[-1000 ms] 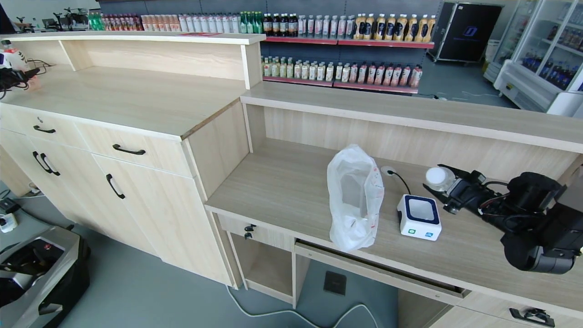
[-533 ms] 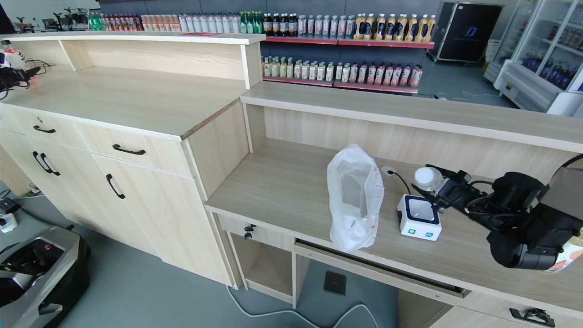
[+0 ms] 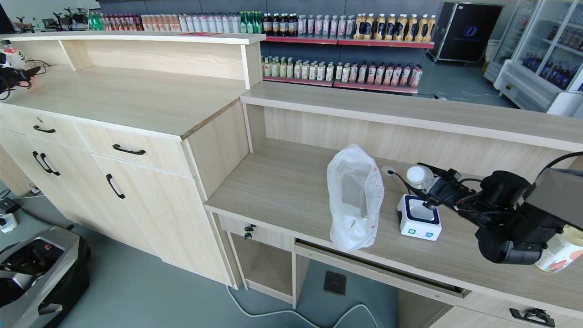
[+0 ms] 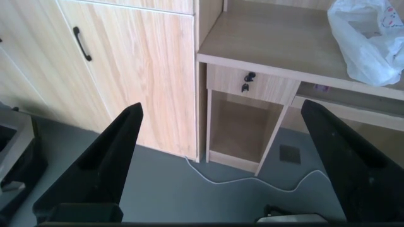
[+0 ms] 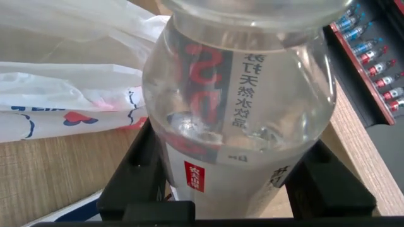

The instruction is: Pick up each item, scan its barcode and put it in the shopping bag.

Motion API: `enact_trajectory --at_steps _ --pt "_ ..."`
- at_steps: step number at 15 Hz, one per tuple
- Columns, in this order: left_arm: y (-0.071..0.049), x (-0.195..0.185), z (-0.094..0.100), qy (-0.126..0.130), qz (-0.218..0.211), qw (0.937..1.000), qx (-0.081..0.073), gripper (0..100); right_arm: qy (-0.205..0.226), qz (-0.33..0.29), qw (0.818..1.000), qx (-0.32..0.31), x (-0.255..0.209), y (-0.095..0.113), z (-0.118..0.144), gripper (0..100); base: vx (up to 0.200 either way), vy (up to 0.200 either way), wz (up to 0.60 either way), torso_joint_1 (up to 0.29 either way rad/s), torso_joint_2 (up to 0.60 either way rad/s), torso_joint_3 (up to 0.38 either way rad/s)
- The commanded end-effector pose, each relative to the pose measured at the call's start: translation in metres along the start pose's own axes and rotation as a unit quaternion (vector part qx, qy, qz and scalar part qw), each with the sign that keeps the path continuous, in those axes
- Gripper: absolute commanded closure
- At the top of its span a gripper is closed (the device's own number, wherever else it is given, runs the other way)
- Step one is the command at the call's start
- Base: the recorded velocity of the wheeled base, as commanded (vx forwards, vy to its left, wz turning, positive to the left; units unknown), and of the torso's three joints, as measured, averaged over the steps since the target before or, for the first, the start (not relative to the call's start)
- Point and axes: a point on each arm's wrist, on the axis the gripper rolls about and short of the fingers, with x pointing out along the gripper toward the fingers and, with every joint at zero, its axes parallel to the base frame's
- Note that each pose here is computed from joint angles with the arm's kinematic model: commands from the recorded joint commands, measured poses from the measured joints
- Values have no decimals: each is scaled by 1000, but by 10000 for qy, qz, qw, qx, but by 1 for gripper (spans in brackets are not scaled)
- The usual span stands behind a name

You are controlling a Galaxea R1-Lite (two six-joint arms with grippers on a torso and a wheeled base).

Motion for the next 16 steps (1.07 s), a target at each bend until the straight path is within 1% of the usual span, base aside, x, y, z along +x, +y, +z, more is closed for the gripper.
enact_trajectory --at_steps 1,6,9,12,16 --pt "0 0 0 15 0 10000 -1 0 -40 24 10000 20 5 5 -2 100 0 0 0 0 0 0" --pt "0 0 0 7 0 10000 -1 0 -3 123 9999 76 7 17 -7 100 0 0 0 0 0 0" --pt "0 0 0 15 0 10000 -1 0 14 149 9998 105 7 20 -9 100 0 0 0 0 0 0" --pt "0 0 0 7 0 10000 -1 0 -97 47 9999 38 16 16 -10 100 0 0 0 0 0 0" --pt "0 0 0 7 0 10000 -1 0 -110 69 9999 95 20 20 -13 100 0 0 0 0 0 0"
